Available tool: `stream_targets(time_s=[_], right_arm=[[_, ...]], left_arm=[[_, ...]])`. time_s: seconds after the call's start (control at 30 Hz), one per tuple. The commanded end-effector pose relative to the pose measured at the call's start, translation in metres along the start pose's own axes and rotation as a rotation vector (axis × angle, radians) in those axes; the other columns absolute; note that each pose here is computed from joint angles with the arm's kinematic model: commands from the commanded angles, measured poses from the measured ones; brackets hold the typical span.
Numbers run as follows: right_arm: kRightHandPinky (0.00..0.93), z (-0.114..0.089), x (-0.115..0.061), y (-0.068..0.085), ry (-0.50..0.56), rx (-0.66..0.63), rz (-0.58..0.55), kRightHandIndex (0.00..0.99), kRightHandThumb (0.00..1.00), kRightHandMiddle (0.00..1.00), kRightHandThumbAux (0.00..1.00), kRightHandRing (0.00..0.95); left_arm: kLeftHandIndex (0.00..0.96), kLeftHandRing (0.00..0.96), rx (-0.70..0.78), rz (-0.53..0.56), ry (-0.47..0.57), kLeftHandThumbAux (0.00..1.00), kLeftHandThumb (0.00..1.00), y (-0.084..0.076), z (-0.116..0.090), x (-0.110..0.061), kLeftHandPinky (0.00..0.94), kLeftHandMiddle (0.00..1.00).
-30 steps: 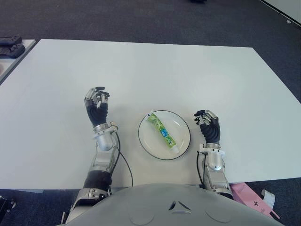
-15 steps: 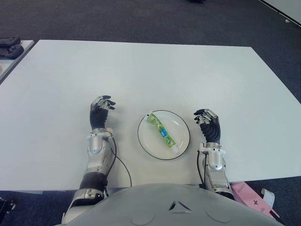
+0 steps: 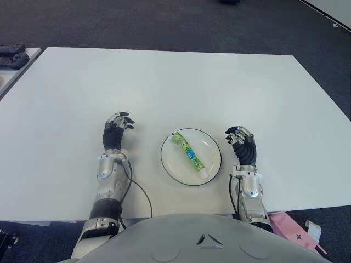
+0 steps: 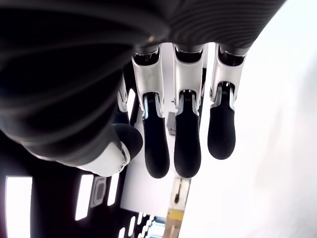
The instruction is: Put the toothpaste on the table into the plate.
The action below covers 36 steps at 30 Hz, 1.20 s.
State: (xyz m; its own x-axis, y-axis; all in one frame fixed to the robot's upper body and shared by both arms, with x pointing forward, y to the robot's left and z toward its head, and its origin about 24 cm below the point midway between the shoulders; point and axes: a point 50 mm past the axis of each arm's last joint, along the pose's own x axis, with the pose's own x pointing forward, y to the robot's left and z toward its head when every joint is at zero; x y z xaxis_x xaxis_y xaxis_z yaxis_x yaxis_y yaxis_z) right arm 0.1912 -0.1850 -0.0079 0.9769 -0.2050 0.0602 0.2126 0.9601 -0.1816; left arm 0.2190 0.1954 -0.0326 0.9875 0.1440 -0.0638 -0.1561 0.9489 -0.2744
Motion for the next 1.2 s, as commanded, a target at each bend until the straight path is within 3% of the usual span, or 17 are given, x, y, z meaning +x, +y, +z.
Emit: stream_targets(time_s=[0.03, 0.5, 1.2], right_arm=[[0.561, -0.002, 0.002, 0.000, 0.016, 0.006, -0.002, 0.432, 0.707, 0.507, 0.730, 0.543], [0.552, -0.002, 0.002, 0.000, 0.028, 0.004, -0.003, 0.431, 0.706, 0.507, 0.730, 0.540], [0.558, -0.010, 0.002, 0.002, 0.064, 0.040, -0.016, 0.433, 0.710, 0.506, 0.729, 0.533]], left_arm=[[0.436, 0.549, -0.035, -0.016, 0.105, 0.720, 0.709, 0.004, -0.016, -0.009, 0.555, 0.564], [0.438, 0.581, -0.051, -0.081, 0.181, 0.718, 0.708, 0.005, -0.022, -0.013, 0.570, 0.608], [0.437, 0.584, -0.080, -0.052, 0.254, 0.720, 0.710, 0.002, -0.032, -0.020, 0.570, 0.612]])
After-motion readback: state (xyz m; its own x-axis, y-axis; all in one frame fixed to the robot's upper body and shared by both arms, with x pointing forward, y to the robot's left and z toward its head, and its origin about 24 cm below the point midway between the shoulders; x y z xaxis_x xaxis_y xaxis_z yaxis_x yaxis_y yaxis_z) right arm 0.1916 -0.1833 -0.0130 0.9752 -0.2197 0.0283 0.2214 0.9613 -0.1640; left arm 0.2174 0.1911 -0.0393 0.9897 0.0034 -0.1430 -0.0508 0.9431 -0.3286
